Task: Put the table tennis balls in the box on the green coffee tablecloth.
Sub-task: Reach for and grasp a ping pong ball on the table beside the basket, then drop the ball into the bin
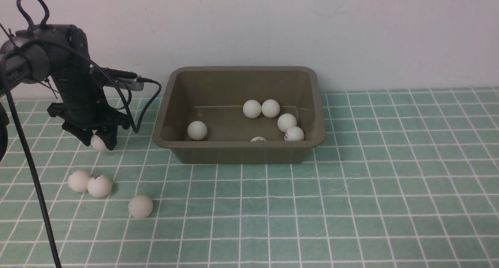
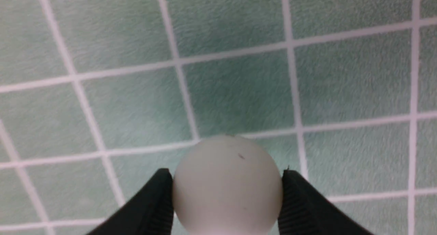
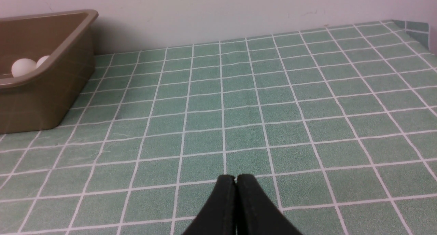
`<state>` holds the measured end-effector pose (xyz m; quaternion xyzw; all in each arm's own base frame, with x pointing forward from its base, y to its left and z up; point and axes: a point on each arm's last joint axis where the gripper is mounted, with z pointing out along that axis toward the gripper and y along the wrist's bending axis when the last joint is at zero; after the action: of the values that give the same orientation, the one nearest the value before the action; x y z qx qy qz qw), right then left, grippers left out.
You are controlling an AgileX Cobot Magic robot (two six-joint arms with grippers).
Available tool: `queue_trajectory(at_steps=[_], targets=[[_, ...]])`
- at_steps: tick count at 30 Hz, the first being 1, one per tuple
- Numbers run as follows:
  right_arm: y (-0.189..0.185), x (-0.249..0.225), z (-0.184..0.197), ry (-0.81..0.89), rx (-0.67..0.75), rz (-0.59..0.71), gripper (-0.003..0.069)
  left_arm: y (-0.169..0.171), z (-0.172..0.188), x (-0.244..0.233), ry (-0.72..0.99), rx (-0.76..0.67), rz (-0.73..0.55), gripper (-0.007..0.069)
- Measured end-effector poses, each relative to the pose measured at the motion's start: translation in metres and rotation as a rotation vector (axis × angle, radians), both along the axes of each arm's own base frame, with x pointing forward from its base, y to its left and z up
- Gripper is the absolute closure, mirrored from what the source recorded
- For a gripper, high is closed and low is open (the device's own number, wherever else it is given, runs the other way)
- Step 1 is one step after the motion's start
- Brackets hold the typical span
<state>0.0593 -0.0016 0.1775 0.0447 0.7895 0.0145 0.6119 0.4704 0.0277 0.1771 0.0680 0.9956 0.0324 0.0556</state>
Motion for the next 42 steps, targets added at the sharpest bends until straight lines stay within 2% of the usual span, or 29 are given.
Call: queue_trajectory(at_steps=[5,8,9,10,12,16,19,24,32,35,36,38,40,42], targets=[[0.000,0.000,0.000,0.000,0.000,0.000,0.0669,0.003,0.032,0.011,-0.090,0.026,0.004,0.0276],[0.000,0.000,0.000,0.000,0.000,0.000,0.0669,-0.001,0.058,0.015,-0.167,-0.004,0.029,0.0276],[0.000,0.000,0.000,0.000,0.000,0.000,0.0669,-0.007,0.074,0.016,-0.212,-0.053,0.037,0.0276],[0.000,0.000,0.000,0.000,0.000,0.000,0.0669,-0.007,0.074,0.016,-0.212,-0.053,0.037,0.0276],[0.000,0.000,0.000,0.000,0.000,0.000,0.0669,-0.024,0.098,0.014,-0.277,-0.161,0.030,0.0276],[0.000,0.000,0.000,0.001,0.000,0.000,0.0669,-0.063,0.113,0.010,-0.300,-0.297,-0.057,0.0276],[0.000,0.000,0.000,0.001,0.000,0.000,0.0669,-0.098,0.105,0.009,-0.273,-0.334,-0.145,0.0276],[0.000,0.000,0.000,0.001,0.000,0.000,0.0669,-0.138,0.079,0.009,-0.210,-0.314,-0.235,0.0276],[0.000,0.000,0.000,0.001,0.000,0.000,0.0669,-0.178,0.035,0.011,-0.152,-0.249,-0.369,0.0273],[0.000,0.000,0.000,0.001,0.000,0.000,0.0669,-0.187,0.029,0.012,-0.163,-0.244,-0.413,0.0204],[0.000,0.000,0.000,0.001,0.000,0.000,0.0669,-0.189,0.029,0.012,-0.173,-0.244,-0.419,0.0144],[0.000,0.000,0.000,0.001,0.000,0.000,0.0669,-0.190,0.031,0.013,-0.183,-0.245,-0.422,0.0076],[0.000,0.000,0.000,0.001,0.000,0.000,0.0669,-0.190,0.037,0.013,-0.184,-0.243,-0.427,0.0037],[0.000,0.000,0.000,0.001,0.000,0.000,0.0669,-0.188,0.051,0.014,-0.205,-0.239,-0.433,0.0030]])
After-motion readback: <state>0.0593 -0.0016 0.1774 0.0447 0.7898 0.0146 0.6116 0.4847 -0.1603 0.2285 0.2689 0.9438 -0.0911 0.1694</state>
